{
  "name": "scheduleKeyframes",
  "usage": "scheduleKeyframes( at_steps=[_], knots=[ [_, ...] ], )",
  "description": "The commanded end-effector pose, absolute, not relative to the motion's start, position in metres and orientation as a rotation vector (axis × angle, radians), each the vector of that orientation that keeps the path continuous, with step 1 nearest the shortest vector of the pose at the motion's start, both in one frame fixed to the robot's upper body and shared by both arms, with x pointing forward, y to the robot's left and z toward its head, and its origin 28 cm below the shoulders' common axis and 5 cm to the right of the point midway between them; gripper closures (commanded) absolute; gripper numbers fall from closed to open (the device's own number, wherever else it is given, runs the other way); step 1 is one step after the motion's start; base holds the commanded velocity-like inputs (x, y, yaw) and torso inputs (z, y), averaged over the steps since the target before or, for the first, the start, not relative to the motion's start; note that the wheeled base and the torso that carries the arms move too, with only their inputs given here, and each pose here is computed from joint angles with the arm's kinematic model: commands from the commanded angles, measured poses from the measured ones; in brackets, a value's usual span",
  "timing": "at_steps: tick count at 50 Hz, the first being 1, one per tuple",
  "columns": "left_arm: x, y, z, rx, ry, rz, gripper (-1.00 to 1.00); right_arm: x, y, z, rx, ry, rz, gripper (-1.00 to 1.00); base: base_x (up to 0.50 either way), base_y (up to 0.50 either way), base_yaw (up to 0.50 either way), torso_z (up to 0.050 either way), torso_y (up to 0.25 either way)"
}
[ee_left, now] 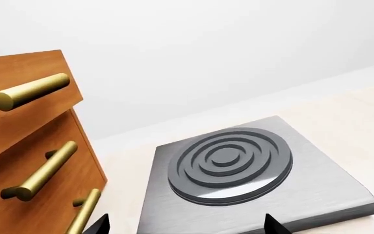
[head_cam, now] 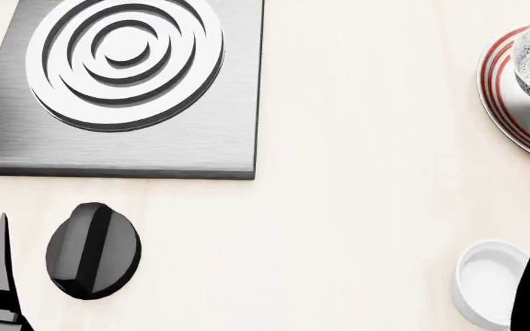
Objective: Pick the akita bowl next to the ramekin and place it on the plate.
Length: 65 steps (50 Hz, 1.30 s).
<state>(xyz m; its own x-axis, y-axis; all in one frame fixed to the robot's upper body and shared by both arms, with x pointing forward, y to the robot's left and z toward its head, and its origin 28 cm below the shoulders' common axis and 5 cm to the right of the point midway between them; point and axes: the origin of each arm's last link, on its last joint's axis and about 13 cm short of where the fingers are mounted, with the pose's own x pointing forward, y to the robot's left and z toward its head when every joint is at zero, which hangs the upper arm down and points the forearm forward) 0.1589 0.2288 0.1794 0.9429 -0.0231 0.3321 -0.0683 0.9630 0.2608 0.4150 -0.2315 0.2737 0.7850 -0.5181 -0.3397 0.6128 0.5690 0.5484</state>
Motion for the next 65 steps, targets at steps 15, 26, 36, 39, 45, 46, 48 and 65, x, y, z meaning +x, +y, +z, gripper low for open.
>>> scheduleKeyframes(
  at_steps=[15, 26, 36, 39, 45, 46, 48, 65],
  knots=[
    [0.155, 0.232, 0.177, 0.269, -0.330, 0.033, -1.00, 0.417, -0.228, 0.268, 0.708, 0.145, -0.656, 1.00, 0.00, 0.00, 0.00, 0.000, 0.001],
    [0.156, 0.232, 0.177, 0.272, -0.326, 0.036, -1.00, 0.417, -0.227, 0.271, 0.703, 0.145, -0.645, 1.00, 0.00, 0.00, 0.00, 0.001, 0.000],
    [0.156, 0.233, 0.177, 0.272, -0.325, 0.038, -1.00, 0.417, -0.227, 0.272, 0.705, 0.145, -0.642, -1.00, 0.00, 0.00, 0.00, 0.000, 0.000],
    [0.156, 0.233, 0.177, 0.272, -0.325, 0.038, -1.00, 0.417, -0.226, 0.273, 0.714, 0.141, -0.633, -1.00, 0.00, 0.00, 0.00, 0.000, 0.000],
    [0.156, 0.234, 0.178, 0.270, -0.324, 0.043, -1.00, 0.417, -0.227, 0.273, 0.719, 0.140, -0.640, -1.00, 0.00, 0.00, 0.00, 0.000, 0.000],
    [0.156, 0.234, 0.177, 0.271, -0.323, 0.044, -1.00, 0.417, -0.227, 0.273, 0.716, 0.140, -0.639, -1.00, 0.00, 0.00, 0.00, 0.000, 0.000],
    [0.155, 0.234, 0.176, 0.273, -0.320, 0.043, -1.00, 0.417, -0.227, 0.276, 0.716, 0.136, -0.634, -1.00, 0.00, 0.00, 0.00, 0.000, 0.000],
    [0.154, 0.235, 0.176, 0.274, -0.321, 0.051, -1.00, 0.420, -0.211, 0.331, 0.436, -0.066, -0.591, -1.00, 0.00, 0.00, 0.00, 0.000, 0.000]
  ],
)
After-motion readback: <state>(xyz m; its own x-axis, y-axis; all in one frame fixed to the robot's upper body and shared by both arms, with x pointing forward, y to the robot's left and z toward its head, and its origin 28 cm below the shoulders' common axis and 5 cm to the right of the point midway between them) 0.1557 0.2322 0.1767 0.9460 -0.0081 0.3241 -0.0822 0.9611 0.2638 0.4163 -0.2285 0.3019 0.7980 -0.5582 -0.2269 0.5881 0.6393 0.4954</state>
